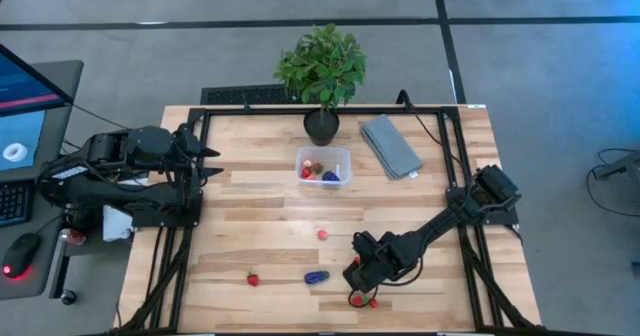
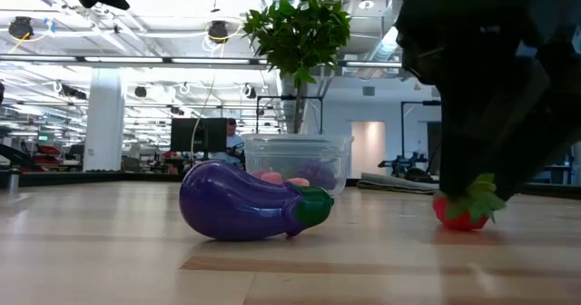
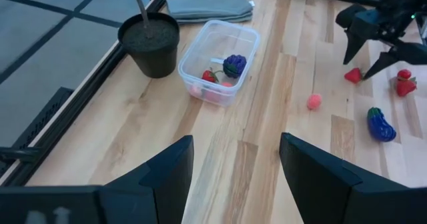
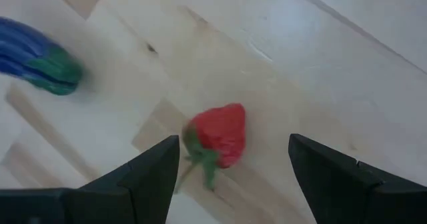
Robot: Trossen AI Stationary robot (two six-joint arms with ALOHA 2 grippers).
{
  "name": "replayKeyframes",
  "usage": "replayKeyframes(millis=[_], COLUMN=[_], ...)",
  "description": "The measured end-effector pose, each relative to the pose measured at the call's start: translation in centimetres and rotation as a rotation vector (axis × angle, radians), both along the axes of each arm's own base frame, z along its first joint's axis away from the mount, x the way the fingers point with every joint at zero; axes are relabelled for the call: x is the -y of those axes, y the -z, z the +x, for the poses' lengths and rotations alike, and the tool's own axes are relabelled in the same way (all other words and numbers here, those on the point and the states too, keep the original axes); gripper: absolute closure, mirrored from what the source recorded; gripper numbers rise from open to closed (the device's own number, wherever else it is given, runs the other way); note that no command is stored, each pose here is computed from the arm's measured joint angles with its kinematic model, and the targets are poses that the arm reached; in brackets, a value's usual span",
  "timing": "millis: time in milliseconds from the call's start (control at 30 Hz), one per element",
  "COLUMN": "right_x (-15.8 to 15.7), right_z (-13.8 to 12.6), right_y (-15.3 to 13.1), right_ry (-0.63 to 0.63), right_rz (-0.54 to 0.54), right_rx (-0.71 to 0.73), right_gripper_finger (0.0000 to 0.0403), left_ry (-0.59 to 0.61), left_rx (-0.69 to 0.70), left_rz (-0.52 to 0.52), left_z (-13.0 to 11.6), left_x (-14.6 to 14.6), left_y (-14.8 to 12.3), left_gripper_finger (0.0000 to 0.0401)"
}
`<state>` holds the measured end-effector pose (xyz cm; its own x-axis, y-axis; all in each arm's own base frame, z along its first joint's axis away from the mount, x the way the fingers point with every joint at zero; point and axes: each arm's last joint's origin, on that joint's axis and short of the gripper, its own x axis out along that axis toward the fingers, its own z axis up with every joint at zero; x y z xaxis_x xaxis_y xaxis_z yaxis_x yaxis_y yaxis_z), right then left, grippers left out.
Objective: Pick and placing Produce into tupperware
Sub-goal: Put the top right red strawberry into the transparent bin
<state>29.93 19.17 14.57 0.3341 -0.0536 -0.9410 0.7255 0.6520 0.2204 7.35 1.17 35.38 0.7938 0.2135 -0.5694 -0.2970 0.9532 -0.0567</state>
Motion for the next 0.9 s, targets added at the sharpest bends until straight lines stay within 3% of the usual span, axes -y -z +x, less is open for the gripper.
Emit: replayKeyframes(millis=[900], right_x=[1.1], right_z=[0.1], right_y=[0.1], right_ry=[0.088], right_rz=[0.012], right_rx=[-0.054], right_gripper_finger=[0.0097], left_ry=[0.013], left_rx=[-0.008], left_rz=[-0.008], left_z=[0.0], left_x=[0.0], left_y=[0.1], left_gripper_finger=[0.0188])
